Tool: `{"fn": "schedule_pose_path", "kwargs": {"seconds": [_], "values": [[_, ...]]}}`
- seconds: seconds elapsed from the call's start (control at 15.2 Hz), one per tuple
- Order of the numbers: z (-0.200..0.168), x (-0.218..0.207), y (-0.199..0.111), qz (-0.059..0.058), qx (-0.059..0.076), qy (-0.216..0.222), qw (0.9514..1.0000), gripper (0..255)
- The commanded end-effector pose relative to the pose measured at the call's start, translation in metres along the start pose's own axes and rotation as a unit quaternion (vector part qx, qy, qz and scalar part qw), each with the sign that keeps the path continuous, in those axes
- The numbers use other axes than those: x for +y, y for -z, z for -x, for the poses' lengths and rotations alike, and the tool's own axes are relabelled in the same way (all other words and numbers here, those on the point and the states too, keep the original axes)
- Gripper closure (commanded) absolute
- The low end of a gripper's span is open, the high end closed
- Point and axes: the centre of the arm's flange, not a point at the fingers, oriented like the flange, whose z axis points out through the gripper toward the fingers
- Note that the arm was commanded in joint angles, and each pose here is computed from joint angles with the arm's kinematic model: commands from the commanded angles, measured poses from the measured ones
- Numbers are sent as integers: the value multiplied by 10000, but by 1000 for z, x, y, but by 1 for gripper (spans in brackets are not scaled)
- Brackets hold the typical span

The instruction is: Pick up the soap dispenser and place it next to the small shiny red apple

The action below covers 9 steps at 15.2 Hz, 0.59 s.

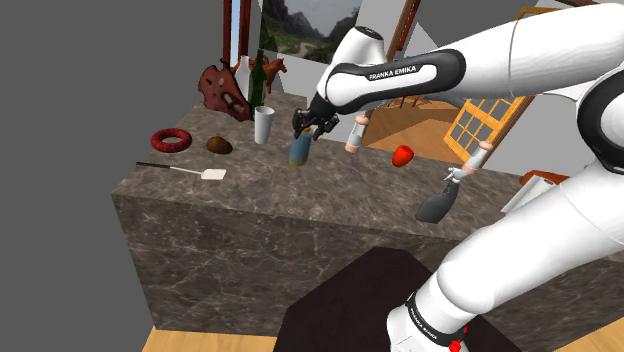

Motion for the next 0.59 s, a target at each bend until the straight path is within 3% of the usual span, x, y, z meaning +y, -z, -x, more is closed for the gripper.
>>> {"fn": "schedule_pose_path", "kwargs": {"seconds": [0.0,0.53], "values": [[-4,-2,9,1,-1,0,10000,255],[-18,-6,49,1,-1,0,10000,255]]}}
